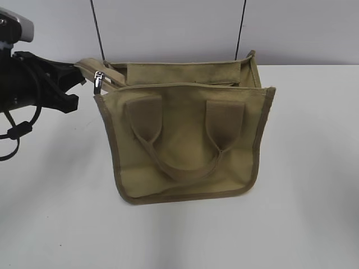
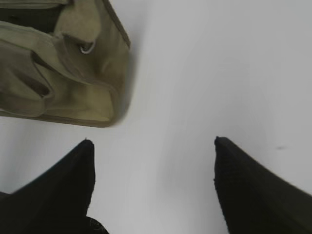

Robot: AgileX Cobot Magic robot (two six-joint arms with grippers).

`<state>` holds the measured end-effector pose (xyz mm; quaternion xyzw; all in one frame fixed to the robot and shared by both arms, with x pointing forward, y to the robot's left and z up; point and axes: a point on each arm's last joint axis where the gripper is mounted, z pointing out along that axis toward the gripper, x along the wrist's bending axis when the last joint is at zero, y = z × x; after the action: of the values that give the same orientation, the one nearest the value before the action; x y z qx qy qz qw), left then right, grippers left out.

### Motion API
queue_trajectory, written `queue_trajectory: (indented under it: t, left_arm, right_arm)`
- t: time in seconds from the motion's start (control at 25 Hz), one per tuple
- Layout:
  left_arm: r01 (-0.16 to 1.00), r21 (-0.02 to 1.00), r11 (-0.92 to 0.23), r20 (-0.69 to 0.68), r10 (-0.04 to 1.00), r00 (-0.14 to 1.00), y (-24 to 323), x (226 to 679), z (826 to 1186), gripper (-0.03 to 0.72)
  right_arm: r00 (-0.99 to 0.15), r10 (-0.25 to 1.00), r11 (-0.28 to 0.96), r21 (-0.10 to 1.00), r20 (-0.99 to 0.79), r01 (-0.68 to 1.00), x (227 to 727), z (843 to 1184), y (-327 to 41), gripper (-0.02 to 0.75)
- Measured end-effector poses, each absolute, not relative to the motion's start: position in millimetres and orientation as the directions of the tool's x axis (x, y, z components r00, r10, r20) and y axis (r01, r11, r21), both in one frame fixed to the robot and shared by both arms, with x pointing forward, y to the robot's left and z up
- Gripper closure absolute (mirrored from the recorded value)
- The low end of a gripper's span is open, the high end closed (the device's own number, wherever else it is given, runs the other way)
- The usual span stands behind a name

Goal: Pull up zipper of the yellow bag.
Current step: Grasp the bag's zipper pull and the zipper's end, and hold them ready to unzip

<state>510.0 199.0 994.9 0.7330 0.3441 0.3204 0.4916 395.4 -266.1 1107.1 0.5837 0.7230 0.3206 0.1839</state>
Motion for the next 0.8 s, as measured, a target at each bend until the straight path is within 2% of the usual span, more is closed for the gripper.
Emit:
queue_trajectory:
  t: [0.16,0.24,0.36,0.6,0.8]
  left_arm:
    - [0.19,0.941,-0.281,0.132,0.819,0.558,199.0,509.9,994.9,0.692]
    - [0.189,0.941,-0.281,0.132,0.819,0.559,198.9,509.9,994.9,0.692]
    - [0.183,0.939,-0.29,0.141,0.812,0.566,198.5,509.6,994.8,0.692]
    - [0.177,0.938,-0.297,0.147,0.806,0.573,197.9,509.3,994.8,0.692]
    - [0.165,0.941,-0.294,0.153,0.809,0.568,198.9,507.2,1000.3,0.692]
  right_arm:
    - [-0.343,0.931,0.185,0.649,0.126,0.738,430.5,1122.1,-227.2,0.183]
    - [-0.345,0.929,0.187,0.63,0.137,0.754,448.1,1127.9,-201.4,0.183]
    - [-0.355,0.918,0.188,0.596,0.175,0.781,472.1,1129.3,-152.4,0.183]
    - [-0.445,0.859,0.234,0.579,0.253,0.781,503.3,1131.6,-51.6,0.183]
    - [-0.432,0.825,0.213,0.506,0.365,0.835,534.3,1116.9,1.4,0.245]
